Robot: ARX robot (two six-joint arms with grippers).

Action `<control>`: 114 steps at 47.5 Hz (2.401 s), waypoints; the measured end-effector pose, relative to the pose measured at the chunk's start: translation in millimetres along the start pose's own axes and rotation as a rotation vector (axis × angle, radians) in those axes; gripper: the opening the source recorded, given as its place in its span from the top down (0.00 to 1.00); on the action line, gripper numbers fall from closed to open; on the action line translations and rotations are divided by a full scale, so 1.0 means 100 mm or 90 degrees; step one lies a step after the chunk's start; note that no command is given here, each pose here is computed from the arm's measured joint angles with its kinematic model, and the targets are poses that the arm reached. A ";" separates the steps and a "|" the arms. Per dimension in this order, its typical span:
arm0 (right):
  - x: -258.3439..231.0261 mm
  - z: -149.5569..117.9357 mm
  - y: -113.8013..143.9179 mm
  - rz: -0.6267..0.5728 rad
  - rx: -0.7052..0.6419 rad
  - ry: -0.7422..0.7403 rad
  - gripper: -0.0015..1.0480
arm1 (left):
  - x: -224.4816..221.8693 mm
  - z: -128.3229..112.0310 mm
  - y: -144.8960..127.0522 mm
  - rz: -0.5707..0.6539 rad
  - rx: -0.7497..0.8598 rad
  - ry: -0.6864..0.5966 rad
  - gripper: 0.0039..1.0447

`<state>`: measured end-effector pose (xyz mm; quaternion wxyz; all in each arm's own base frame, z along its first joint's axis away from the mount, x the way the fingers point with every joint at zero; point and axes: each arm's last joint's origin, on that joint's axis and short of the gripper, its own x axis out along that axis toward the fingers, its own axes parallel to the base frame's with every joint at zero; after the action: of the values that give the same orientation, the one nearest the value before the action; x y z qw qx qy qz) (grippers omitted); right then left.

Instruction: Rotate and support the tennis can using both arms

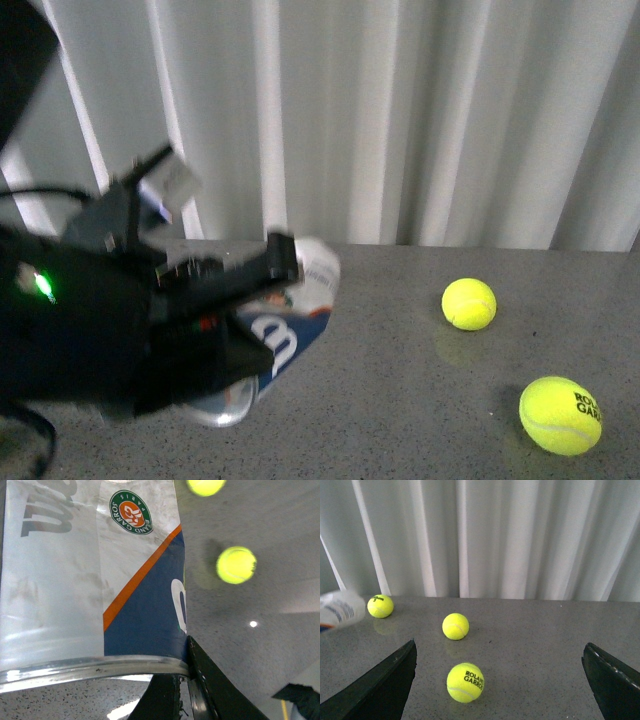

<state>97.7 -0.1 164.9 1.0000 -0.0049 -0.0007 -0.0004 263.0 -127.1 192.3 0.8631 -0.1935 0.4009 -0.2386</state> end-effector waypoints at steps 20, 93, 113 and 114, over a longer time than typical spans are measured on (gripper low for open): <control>0.00 0.00 0.00 0.000 0.000 0.000 0.07 | -0.75 0.86 -0.71 0.113 0.711 0.090 0.97; 0.00 0.00 0.00 0.000 0.000 0.000 0.07 | 0.04 0.59 -0.50 0.103 1.562 0.614 0.97; 0.00 0.00 0.00 0.000 0.000 0.000 0.07 | 0.26 0.53 -0.49 0.104 1.621 0.645 0.97; 0.00 0.00 0.00 0.000 0.000 0.000 0.07 | 0.27 0.53 -0.49 0.108 1.625 0.645 0.97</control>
<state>97.7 -0.1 164.9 1.0000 -0.0049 -0.0007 -0.0004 307.4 -174.5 233.6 0.2130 0.8583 0.1844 -0.4288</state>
